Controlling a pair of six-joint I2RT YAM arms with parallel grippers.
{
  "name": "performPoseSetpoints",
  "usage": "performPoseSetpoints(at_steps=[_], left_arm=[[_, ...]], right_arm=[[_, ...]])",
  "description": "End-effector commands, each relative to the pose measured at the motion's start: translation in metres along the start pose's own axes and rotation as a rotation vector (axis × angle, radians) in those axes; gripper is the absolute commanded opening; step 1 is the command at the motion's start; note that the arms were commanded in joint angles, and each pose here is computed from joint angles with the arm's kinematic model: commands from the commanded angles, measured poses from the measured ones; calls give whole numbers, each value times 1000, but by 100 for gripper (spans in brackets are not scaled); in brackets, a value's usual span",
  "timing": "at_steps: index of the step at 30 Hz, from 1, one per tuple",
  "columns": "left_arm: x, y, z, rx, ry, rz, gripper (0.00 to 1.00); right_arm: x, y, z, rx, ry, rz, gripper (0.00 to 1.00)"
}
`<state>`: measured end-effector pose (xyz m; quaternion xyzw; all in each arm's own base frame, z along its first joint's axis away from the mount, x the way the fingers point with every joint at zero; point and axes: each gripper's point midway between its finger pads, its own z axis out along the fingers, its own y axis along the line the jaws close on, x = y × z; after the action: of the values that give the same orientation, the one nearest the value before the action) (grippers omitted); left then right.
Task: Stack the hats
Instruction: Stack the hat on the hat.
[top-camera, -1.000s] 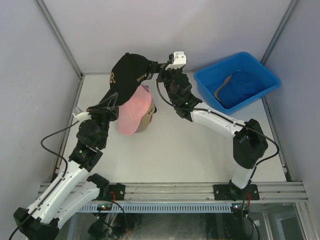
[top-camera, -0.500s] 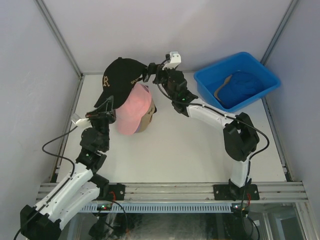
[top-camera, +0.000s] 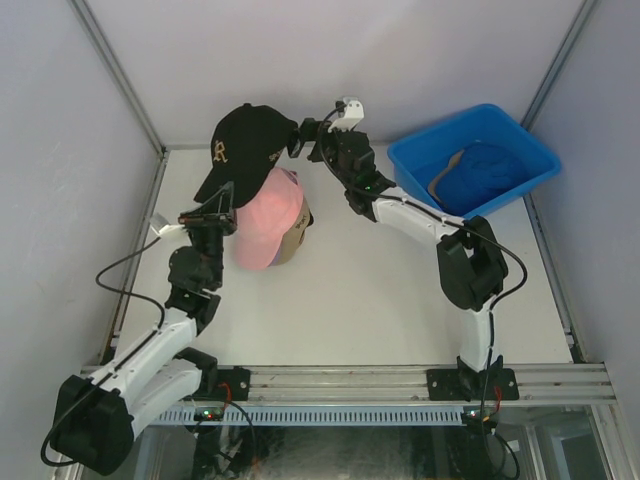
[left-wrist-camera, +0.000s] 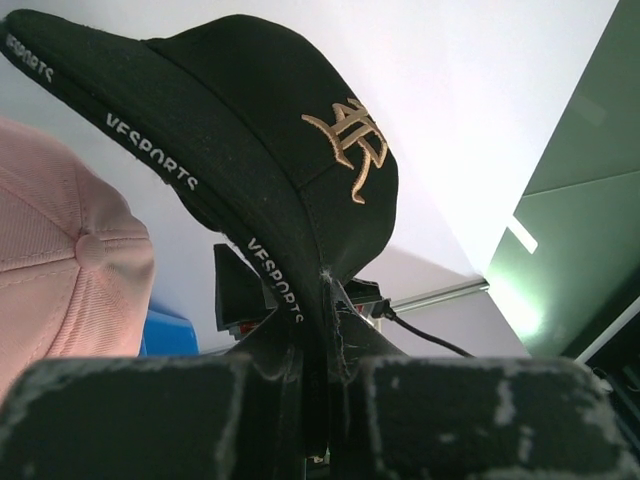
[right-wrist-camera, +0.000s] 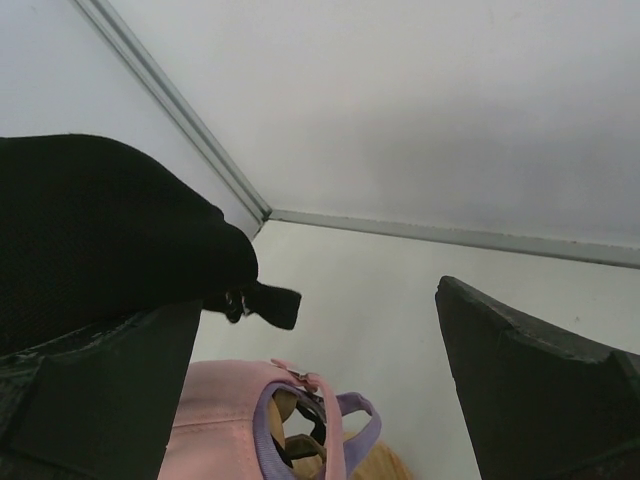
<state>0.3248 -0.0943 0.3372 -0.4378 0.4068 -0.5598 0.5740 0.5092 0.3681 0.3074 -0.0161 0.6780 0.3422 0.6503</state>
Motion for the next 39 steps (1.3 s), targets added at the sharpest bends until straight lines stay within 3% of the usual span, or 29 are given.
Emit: performPoseSetpoints(at_steps=[1, 19, 39], left_arm=[[5, -11, -5, 84, 48, 21, 0], [5, 36, -23, -18, 81, 127, 0], [-8, 54, -41, -75, 45, 43, 0]], right_arm=[[-12, 1, 5, -24, -16, 47, 100], [29, -14, -27, -22, 80, 77, 100], [31, -16, -53, -24, 102, 77, 100]])
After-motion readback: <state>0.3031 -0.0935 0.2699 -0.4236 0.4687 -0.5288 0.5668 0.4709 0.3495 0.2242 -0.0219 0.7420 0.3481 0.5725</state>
